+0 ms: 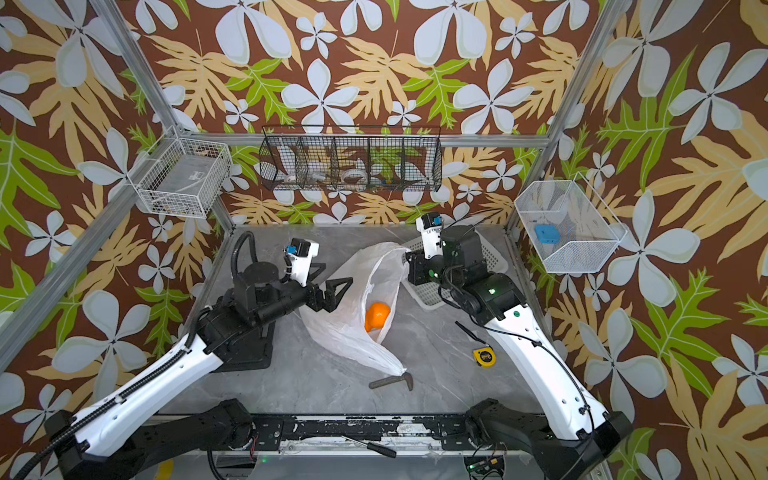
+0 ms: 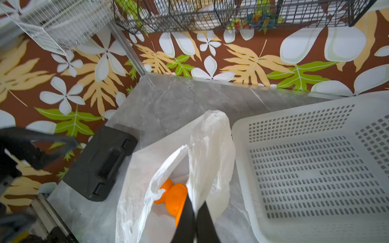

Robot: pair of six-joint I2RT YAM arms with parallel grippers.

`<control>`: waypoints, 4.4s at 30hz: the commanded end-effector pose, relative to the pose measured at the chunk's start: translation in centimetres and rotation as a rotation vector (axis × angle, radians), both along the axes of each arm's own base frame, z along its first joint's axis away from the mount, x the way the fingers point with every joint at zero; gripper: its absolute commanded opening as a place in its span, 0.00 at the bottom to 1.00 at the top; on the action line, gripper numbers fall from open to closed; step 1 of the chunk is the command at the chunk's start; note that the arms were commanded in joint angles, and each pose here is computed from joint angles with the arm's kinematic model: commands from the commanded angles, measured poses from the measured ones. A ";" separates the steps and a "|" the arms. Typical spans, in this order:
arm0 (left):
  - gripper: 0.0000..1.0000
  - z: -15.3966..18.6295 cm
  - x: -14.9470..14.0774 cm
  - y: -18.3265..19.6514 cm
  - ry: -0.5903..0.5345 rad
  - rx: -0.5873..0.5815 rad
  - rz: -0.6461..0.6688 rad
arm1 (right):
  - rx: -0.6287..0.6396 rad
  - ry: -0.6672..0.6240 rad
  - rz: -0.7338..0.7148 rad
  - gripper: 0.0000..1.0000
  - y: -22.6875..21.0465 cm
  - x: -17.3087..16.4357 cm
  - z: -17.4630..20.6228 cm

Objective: Place the oranges into plastic bags & tie knots
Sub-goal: Adjust the plastic bag at the center of the board.

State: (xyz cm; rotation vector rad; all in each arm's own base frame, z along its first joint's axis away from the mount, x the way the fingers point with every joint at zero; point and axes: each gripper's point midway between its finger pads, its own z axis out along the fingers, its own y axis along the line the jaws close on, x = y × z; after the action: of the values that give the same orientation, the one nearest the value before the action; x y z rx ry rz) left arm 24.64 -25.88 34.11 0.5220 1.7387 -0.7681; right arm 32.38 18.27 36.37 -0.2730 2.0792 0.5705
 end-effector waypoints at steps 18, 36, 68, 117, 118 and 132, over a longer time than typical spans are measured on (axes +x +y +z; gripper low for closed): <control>1.00 -7.1 -11.2 -9.9 -0.537 0.348 -0.087 | -0.042 0.115 -0.081 0.00 0.1 2.7 -1.5; 0.96 -18.8 -10.6 -18.6 -0.685 0.811 -0.096 | -0.031 0.139 -0.049 0.00 0.7 2.5 -2.5; 0.35 -22.8 -4.1 -19.2 -0.797 1.088 0.094 | -0.015 0.141 -0.042 0.00 0.4 1.4 -2.5; 0.00 8.7 1.9 3.9 -0.340 -0.306 -0.356 | -0.047 0.106 -0.020 0.00 -4.7 -9.5 10.0; 0.00 8.5 2.4 4.2 -0.320 -0.302 -0.341 | -0.038 0.127 0.010 0.00 -4.0 -9.9 9.5; 0.00 2.2 8.5 9.0 -0.183 -0.283 -0.154 | -0.072 -0.155 0.163 0.69 1.8 -4.7 8.3</control>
State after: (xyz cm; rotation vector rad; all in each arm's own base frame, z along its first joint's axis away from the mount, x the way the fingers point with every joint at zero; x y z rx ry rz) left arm 33.14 -17.42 35.02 0.5008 1.4683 -1.0352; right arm 25.74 19.49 40.26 -0.4857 2.2078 0.5797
